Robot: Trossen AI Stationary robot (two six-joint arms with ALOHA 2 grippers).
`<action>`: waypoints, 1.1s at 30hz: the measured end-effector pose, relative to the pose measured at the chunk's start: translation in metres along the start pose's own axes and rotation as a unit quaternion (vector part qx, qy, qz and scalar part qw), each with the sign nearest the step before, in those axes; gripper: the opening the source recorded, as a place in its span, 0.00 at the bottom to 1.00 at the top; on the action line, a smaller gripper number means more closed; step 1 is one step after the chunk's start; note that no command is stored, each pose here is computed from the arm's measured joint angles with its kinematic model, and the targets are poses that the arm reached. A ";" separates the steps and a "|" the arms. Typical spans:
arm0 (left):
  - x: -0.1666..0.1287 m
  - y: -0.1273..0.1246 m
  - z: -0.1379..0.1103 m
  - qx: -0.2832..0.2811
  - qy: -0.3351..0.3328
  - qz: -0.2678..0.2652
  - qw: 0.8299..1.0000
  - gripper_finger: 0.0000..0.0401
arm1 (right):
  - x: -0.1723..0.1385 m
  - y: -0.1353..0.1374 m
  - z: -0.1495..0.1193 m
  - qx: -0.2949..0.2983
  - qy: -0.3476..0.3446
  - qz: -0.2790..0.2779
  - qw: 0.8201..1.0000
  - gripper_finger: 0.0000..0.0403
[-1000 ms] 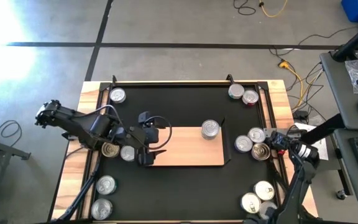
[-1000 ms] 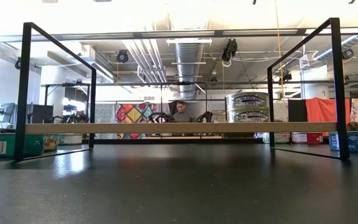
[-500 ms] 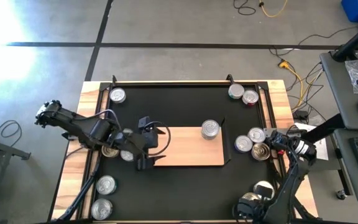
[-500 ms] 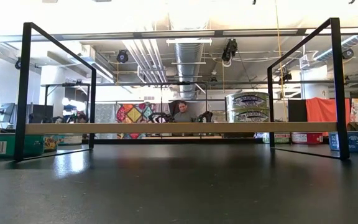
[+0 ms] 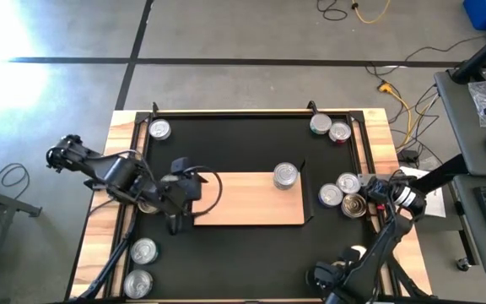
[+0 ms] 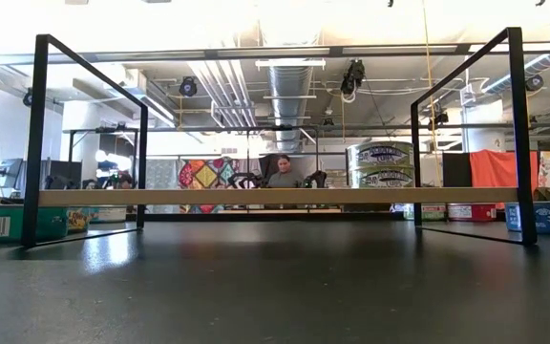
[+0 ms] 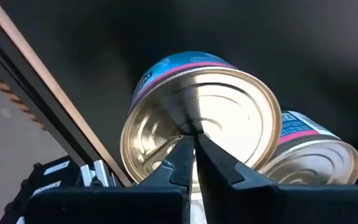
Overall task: Stack canned seafood by type on shelf
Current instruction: Put the bottom right blue and orange tuna can on the shelf
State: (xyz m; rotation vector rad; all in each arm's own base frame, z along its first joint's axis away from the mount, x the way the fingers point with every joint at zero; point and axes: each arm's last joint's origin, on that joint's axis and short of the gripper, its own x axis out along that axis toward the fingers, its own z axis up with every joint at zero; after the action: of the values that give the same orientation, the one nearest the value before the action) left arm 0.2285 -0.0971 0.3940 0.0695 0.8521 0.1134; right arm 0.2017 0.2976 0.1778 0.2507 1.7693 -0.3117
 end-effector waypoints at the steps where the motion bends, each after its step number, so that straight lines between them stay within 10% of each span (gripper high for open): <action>1: -0.004 0.001 -0.002 -0.006 0.014 0.004 1.000 0.98 | 0.001 -0.001 0.001 -0.002 0.000 0.002 1.000 0.03; 12: -0.007 -0.010 -0.015 -0.026 0.091 -0.064 0.993 0.98 | 0.001 -0.008 0.034 -0.040 -0.019 0.036 0.998 0.03; 23: -0.015 -0.033 -0.010 -0.035 0.022 -0.096 0.994 0.98 | -0.036 -0.007 0.075 -0.046 -0.165 0.069 0.983 0.03; 33: -0.024 -0.061 -0.006 -0.119 -0.078 -0.116 0.983 0.98 | -0.045 0.008 0.037 -0.042 -0.192 0.071 0.978 0.03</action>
State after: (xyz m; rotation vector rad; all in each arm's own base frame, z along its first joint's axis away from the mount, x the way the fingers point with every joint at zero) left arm 0.2125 -0.1607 0.4019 -0.2420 0.6790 -0.0094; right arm 0.2479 0.2921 0.2133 0.2359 1.3711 -0.1678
